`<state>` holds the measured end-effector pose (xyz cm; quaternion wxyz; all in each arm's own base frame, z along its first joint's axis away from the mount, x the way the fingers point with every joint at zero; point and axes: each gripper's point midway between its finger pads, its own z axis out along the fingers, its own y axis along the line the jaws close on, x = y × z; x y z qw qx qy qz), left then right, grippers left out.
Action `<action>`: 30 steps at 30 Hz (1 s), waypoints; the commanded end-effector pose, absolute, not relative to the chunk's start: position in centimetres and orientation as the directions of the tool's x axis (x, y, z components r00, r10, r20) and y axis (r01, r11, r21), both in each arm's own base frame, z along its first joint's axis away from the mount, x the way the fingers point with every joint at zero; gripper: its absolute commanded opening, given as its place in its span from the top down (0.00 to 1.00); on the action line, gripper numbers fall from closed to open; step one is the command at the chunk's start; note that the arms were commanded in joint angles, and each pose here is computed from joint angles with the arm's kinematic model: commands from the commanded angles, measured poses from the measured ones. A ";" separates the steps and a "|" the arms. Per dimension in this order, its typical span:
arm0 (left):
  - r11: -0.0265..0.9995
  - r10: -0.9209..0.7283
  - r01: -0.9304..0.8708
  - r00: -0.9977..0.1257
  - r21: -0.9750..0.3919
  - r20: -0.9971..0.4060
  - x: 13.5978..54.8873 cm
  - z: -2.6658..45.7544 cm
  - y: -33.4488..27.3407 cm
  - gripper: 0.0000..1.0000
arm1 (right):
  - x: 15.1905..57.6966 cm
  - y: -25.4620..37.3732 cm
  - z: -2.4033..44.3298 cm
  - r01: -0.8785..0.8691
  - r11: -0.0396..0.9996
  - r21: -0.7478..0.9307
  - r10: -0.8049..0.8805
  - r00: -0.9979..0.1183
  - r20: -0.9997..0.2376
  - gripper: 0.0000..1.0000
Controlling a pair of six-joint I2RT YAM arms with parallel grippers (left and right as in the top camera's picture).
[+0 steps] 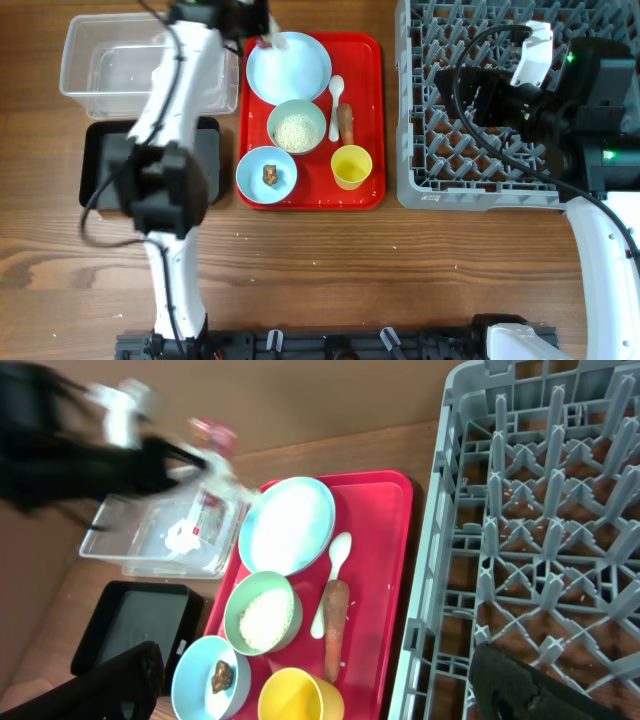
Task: Sort waste into correct bins and load items into the dishwasher rack
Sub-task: 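Drop the red wrapper into the clear plastic bin with the left gripper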
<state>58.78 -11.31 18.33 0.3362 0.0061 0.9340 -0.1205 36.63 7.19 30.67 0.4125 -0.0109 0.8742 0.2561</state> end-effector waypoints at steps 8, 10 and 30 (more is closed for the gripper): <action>0.957 -0.280 -0.252 -0.696 -0.141 -0.661 56.6 24.0 2.7 0.96 | 36.9 7.3 30.6 -0.238 0.873 0.426 0.178 -0.658 -0.732 0.00; 0.951 -0.298 -0.285 -0.728 -0.122 -0.618 56.2 21.7 4.1 0.96 | 36.9 7.3 30.6 -0.238 0.873 0.426 0.178 -0.658 -0.732 0.00; 0.946 -0.212 -0.063 -0.862 -0.318 -0.460 50.7 23.6 -5.0 0.00 | 36.8 7.4 30.7 -0.246 0.870 0.428 0.176 -0.656 -0.734 0.00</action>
